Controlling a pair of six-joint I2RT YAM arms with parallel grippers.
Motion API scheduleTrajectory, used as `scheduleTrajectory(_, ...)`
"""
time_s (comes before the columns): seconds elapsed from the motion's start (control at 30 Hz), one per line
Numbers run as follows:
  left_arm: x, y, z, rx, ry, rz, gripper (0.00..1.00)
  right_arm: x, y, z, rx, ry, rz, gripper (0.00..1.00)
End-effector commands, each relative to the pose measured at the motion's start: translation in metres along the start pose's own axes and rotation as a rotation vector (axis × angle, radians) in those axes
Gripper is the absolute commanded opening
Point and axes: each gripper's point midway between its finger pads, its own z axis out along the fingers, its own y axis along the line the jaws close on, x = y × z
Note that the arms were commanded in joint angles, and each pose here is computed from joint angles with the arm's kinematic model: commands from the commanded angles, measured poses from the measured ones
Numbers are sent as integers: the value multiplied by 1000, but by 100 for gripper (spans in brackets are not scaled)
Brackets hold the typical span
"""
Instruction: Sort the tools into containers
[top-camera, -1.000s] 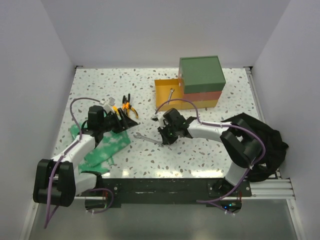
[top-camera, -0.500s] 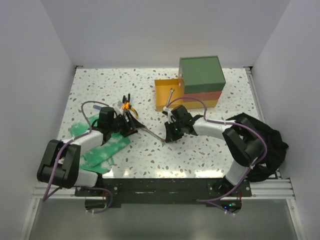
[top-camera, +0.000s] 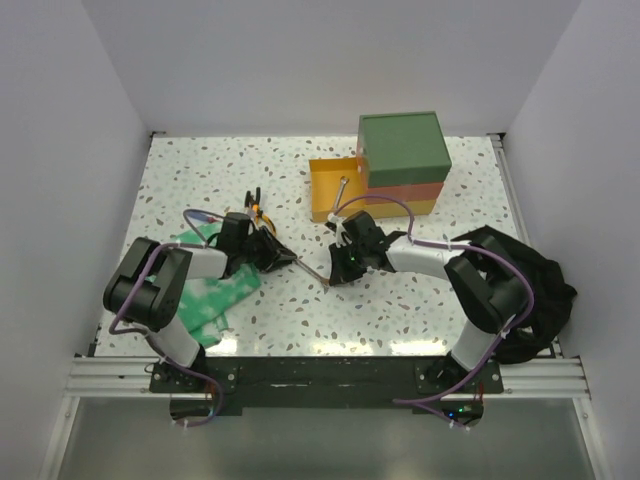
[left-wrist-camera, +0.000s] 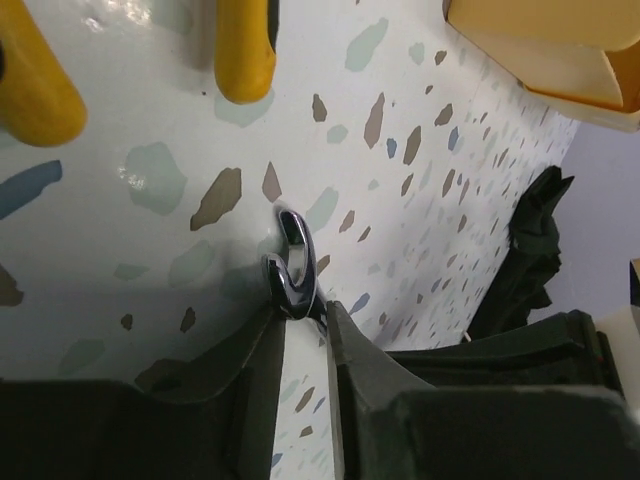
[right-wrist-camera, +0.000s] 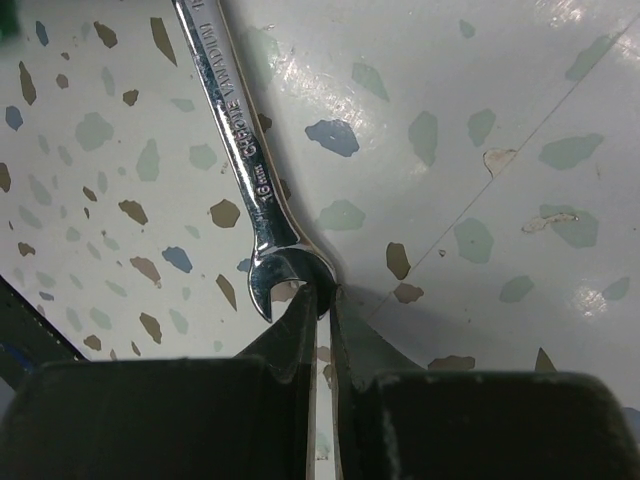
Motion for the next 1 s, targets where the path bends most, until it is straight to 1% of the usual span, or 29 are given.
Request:
scheduleTrajectory(0.0, -17, -12, 12, 32, -76, -1, 21, -9, 13, -5, -45, -29, 4, 0)
scheduleTrajectory(0.03, -17, -10, 13, 35, -78, 5, 16, -14, 14, -6, -46, -36, -4, 0)
scheduleTrajectory(0.07, -18, -13, 14, 47, -82, 18, 7, -16, 15, -7, -49, -35, -13, 0)
scheduleTrajectory(0.1, -21, -18, 13, 69, -95, 39, 4, -15, 15, -9, -44, -21, -19, 0)
scheduleTrajectory(0.13, -24, -20, 12, 78, -107, 73, 0, -23, 18, -12, -47, -34, -48, 0)
scheduleTrajectory(0.2, -30, -30, 9, 108, -131, 129, 0, -26, 20, -20, -40, -23, -70, 0)
scheduleTrajectory(0.27, -32, -37, 4, 143, -136, 190, 0, -42, 26, -32, -44, -48, -153, 0)
scheduleTrajectory(0.3, -35, -46, -3, 173, -153, 223, 0, -40, 23, -37, -18, -25, -170, 4)
scheduleTrajectory(0.33, -37, -50, -7, 189, -160, 262, 0, -56, 27, -47, -8, -54, -220, 21)
scheduleTrajectory(0.37, -36, -53, -11, 206, -154, 273, 0, -61, 26, -54, 8, -54, -243, 24)
scheduleTrajectory(0.4, -42, -62, -21, 239, -179, 288, 0, -59, 23, -61, 32, -28, -258, 26)
scheduleTrajectory(0.43, -44, -66, -26, 259, -189, 314, 0, -74, 24, -72, 50, -60, -299, 28)
scheduleTrajectory(0.47, -44, -69, -30, 273, -189, 329, 0, -79, 22, -80, 67, -73, -304, 29)
scheduleTrajectory(0.5, -49, -77, -38, 300, -216, 354, 0, -83, 20, -86, 83, -82, -302, 30)
scheduleTrajectory(0.57, -53, -89, -47, 349, -232, 409, 0, -104, 15, -107, 108, -156, -276, 32)
scheduleTrajectory(0.6, -58, -99, -54, 389, -260, 439, 0, -111, 14, -113, 114, -178, -267, 33)
scheduleTrajectory(0.7, -69, -129, -64, 493, -286, 500, 0, -131, 6, -133, 140, -248, -241, 33)
scheduleTrajectory(0.8, -79, -163, -67, 600, -287, 533, 0, -150, -5, -145, 172, -307, -201, 34)
scheduleTrajectory(0.83, -82, -174, -68, 636, -276, 509, 0, -155, -11, -150, 181, -329, -179, 34)
scheduleTrajectory(0.87, -89, -194, -72, 685, -283, 519, 0, -159, -16, -152, 194, -341, -170, 34)
scheduleTrajectory(0.93, -103, -205, -61, 707, -281, 492, 0, -168, -25, -158, 211, -371, -152, 34)
scheduleTrajectory(0.97, -115, -227, -65, 742, -311, 511, 0, -170, -28, -160, 216, -378, -147, 34)
